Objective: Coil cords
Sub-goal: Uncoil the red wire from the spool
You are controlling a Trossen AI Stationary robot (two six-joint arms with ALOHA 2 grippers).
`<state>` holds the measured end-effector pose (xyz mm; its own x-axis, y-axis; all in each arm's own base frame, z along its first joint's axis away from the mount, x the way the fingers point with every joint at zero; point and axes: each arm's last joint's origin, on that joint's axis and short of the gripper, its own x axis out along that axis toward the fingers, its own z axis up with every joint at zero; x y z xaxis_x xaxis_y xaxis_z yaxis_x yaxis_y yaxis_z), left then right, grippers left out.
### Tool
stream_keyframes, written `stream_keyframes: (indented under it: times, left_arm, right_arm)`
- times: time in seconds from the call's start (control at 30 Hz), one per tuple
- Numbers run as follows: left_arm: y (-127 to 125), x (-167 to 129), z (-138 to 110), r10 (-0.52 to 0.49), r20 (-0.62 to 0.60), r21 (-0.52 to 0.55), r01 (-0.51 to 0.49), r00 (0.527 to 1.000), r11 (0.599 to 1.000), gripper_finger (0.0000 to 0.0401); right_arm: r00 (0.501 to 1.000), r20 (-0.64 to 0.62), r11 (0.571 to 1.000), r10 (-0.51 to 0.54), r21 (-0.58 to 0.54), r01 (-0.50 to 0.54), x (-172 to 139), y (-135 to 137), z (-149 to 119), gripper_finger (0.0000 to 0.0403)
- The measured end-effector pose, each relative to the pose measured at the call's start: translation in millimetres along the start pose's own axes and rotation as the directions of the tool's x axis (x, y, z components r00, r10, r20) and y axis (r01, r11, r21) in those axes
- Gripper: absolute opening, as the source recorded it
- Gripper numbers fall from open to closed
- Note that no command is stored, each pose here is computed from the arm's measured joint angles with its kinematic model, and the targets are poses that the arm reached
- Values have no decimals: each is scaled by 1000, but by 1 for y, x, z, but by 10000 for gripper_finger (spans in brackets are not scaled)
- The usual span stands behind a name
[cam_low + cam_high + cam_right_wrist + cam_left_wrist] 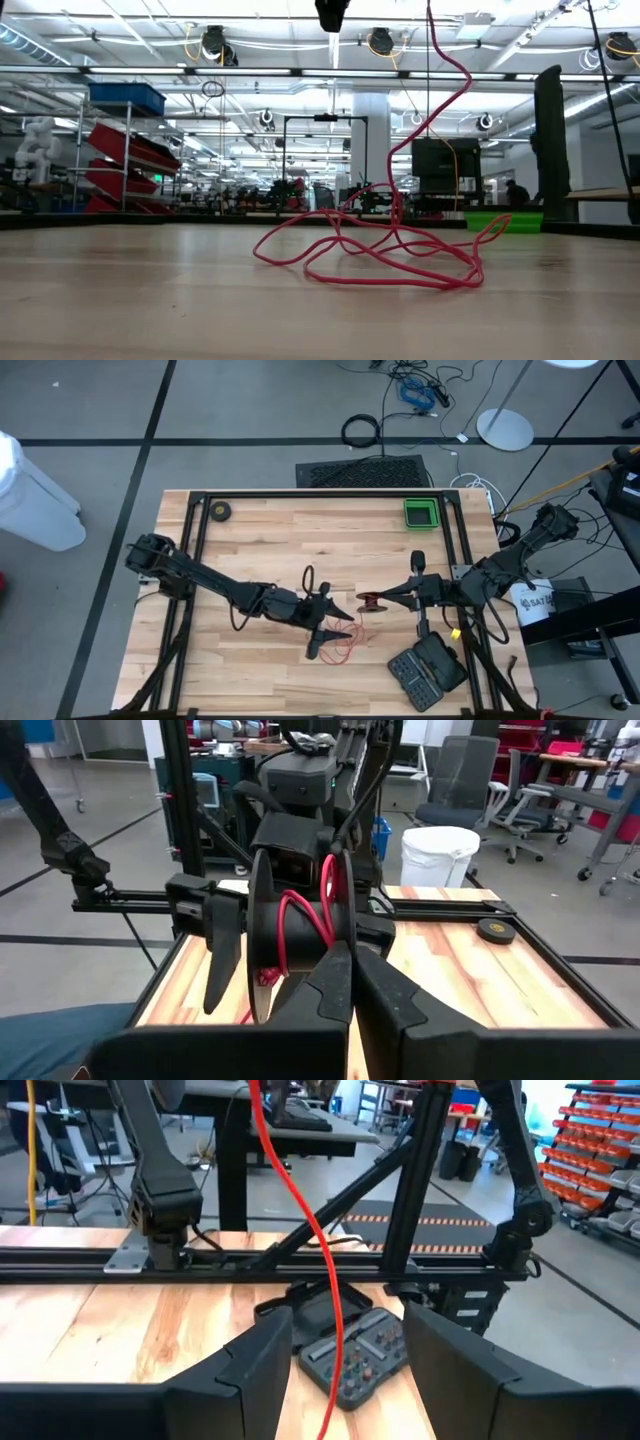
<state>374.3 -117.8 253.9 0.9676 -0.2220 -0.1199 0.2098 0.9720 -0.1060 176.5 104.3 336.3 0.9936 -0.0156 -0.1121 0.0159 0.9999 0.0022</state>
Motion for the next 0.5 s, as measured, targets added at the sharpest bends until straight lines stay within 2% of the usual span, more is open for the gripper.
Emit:
stream_keyframes:
  times: [0.5]
  left_arm:
    - [6,9,-4,18,-10,-8,-18,1000,1000,199]
  right_arm:
    - [1000,-1,1000,0,-2,0,0,0,0,0]
